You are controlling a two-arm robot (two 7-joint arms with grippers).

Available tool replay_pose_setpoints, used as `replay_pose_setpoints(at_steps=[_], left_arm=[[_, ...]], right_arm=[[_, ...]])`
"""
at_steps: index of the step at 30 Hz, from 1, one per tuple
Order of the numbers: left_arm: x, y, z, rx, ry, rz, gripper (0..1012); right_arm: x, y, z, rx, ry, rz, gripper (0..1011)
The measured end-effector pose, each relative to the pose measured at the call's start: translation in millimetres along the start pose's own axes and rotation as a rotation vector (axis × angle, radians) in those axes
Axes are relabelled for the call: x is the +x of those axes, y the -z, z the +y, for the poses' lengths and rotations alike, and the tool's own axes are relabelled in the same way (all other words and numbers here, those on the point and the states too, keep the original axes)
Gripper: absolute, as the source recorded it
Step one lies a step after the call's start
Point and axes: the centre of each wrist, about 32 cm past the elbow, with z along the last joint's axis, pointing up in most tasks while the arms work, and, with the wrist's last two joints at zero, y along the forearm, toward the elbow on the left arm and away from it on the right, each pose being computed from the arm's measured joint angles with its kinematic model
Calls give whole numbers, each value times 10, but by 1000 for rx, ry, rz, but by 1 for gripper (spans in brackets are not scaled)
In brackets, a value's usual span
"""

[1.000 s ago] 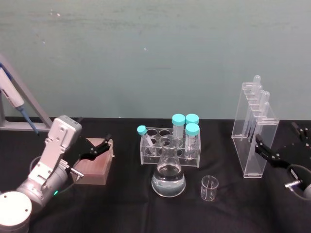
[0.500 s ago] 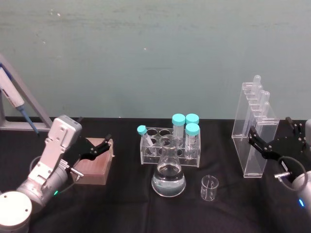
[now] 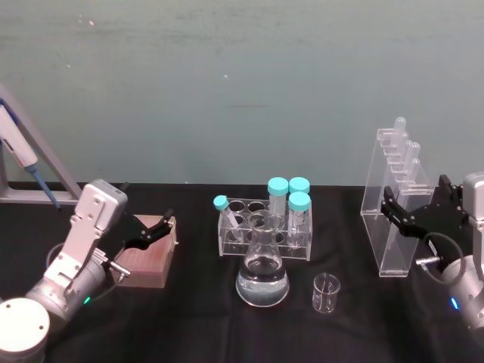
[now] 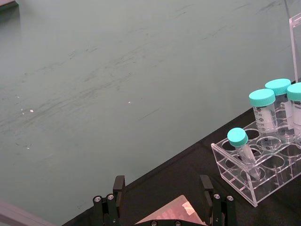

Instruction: Place the experimental apparatus aside using one hand.

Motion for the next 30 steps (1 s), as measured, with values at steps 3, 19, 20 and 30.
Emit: replay_pose_setpoints(at_steps=[3,19,20,30], left_arm=[[0,0,0,0,0,0,1000],[0,0,0,0,0,0,1000],[0,0,0,0,0,0,1000],[0,0,0,0,0,0,1000]], right_arm=[[-22,-3,30,2,19,-2,1000],[-61,5,157,14,37,10,1000],[-61,5,160,13,37,10,1000],[-63,23,223,6,41,24,1000]])
